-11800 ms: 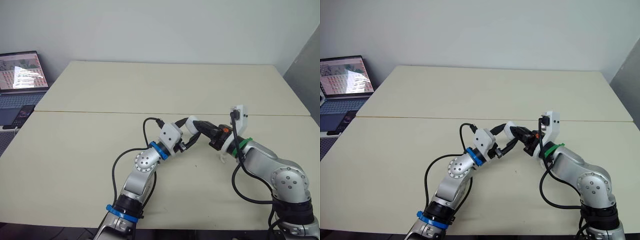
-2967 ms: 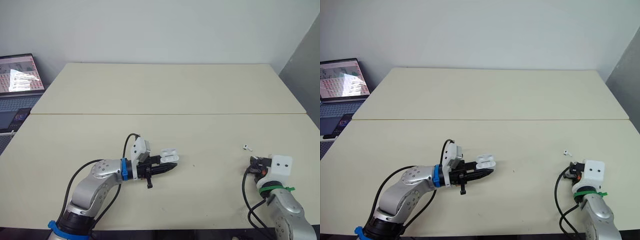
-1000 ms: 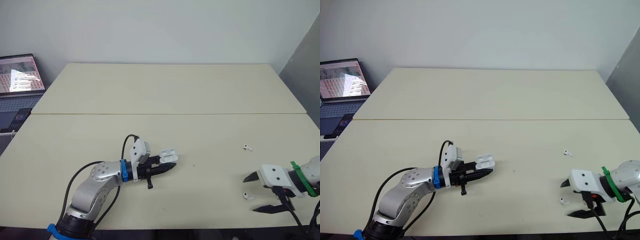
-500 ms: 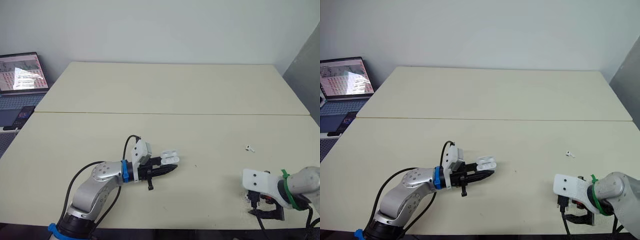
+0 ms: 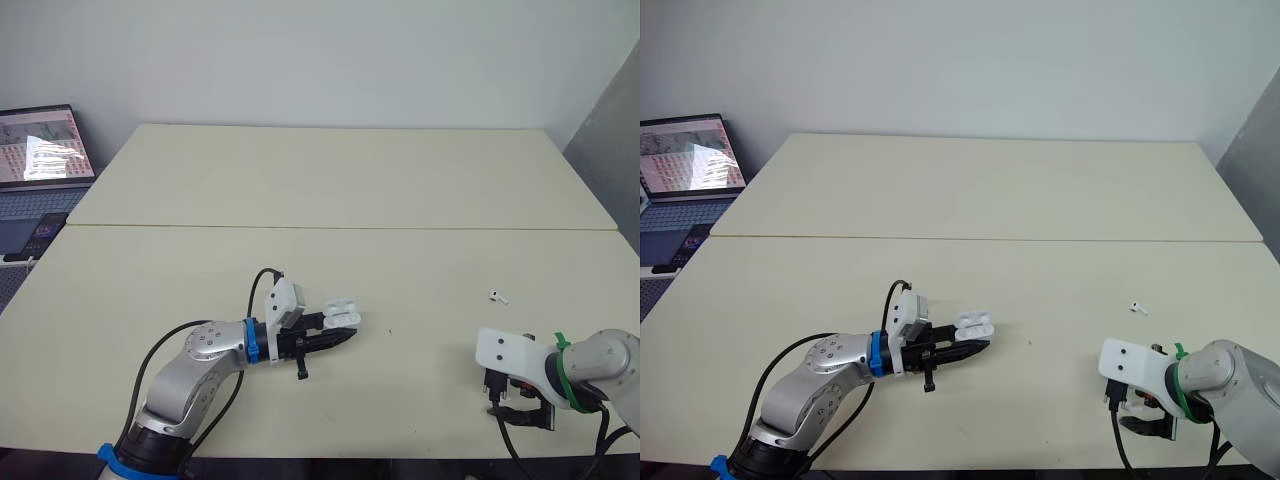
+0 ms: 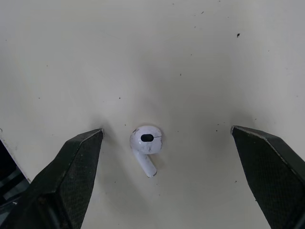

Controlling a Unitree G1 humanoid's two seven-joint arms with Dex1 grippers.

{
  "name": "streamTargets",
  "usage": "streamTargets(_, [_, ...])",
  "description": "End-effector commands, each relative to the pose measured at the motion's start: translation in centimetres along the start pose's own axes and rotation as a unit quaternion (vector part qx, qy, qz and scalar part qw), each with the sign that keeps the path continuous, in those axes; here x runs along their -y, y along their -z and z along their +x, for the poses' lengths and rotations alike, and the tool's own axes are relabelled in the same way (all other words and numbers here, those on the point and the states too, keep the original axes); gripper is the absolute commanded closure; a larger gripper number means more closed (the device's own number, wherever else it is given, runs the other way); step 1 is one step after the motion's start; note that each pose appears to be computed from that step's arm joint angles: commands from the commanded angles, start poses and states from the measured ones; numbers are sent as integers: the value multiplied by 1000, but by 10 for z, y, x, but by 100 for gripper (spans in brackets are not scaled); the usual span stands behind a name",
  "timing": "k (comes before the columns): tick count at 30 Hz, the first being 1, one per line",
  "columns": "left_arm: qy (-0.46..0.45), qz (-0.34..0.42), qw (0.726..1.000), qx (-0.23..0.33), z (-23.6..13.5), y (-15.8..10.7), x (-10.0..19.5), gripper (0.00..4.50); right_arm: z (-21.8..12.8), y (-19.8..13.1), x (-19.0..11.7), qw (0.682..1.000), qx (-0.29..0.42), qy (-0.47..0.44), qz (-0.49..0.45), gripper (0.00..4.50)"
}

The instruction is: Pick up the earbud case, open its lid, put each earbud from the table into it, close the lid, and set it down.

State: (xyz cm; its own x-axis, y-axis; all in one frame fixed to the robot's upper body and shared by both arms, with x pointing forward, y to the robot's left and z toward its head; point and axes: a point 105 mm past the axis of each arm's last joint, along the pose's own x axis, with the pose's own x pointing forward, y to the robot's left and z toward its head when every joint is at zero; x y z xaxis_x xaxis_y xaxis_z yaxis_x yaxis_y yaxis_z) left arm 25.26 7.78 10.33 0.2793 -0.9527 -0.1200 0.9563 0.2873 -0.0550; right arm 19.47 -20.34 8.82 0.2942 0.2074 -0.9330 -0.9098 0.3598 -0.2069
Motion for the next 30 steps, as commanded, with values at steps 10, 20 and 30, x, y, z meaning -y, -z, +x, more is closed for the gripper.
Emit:
streamTargets(10, [14,16,1000,9,1,-8,4,368,-1,2,-3,1000,-2,-3,-10,412])
streamTargets(20, [17,17,1000,11,3,-9,4,368,-9,-22,9,997,69,25,-22,412])
streamTargets(30, [-24,29,997,66,38,-33,-8,368,-58,-80,68,906,394,119,97,412])
